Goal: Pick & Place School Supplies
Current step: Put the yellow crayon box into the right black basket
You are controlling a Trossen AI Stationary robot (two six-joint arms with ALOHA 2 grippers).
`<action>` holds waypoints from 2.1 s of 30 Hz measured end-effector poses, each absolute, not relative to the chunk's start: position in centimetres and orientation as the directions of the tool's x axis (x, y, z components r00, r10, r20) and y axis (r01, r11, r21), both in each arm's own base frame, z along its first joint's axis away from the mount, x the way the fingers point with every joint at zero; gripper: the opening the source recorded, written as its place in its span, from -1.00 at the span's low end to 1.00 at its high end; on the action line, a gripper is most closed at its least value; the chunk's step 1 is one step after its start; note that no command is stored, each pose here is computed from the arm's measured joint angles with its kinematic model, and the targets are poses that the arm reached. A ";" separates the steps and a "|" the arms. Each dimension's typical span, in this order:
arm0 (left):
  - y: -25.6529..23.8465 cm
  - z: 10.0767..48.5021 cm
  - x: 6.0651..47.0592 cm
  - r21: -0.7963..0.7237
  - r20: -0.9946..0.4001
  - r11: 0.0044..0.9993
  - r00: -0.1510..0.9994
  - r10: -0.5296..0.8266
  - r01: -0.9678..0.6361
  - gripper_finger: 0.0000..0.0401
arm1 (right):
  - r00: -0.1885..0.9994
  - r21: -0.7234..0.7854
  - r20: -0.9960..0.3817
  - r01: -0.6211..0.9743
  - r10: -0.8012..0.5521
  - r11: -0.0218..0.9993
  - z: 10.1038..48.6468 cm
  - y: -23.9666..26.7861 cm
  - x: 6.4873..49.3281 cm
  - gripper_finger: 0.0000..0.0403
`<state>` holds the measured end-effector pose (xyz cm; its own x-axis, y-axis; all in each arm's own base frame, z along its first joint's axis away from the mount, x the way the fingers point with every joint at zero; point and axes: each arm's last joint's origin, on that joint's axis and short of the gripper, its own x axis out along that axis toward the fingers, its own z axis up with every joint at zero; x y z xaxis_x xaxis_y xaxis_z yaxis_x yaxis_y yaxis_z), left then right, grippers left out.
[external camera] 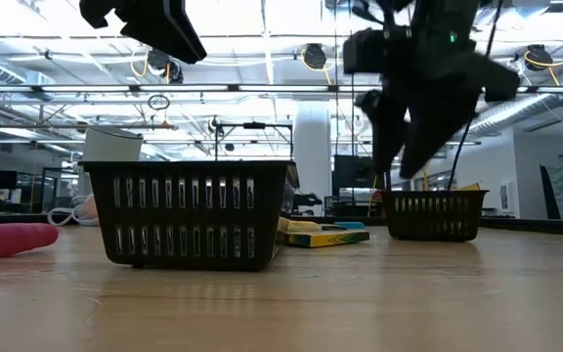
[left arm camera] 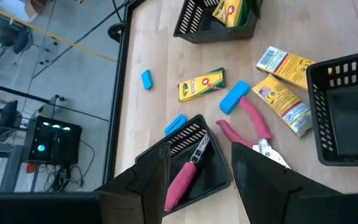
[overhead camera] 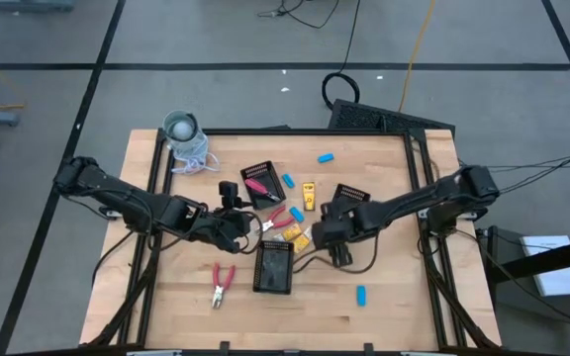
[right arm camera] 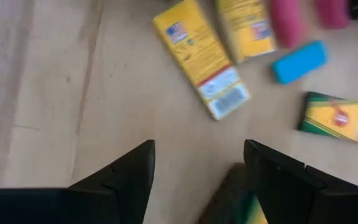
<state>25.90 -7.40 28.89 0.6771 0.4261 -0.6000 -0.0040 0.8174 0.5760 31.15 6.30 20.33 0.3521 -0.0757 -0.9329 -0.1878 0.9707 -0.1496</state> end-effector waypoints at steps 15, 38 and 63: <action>-7.0 29.8 24.8 0.571 -0.595 0.821 0.682 0.424 -0.012 -0.12 | 0.316 -0.156 -0.947 -0.316 -0.051 0.936 17.6 5.9 34.8 0.34; -6.3 31.8 22.7 0.547 -0.564 0.836 0.717 0.410 -0.048 -0.12 | 0.276 -0.077 -0.961 -0.358 0.026 0.930 14.3 4.1 36.4 0.34; -6.3 31.6 22.6 0.551 -0.578 0.834 0.705 0.412 -0.036 -0.12 | 0.269 -0.210 -0.957 -0.366 -0.113 0.907 15.6 3.2 36.9 0.34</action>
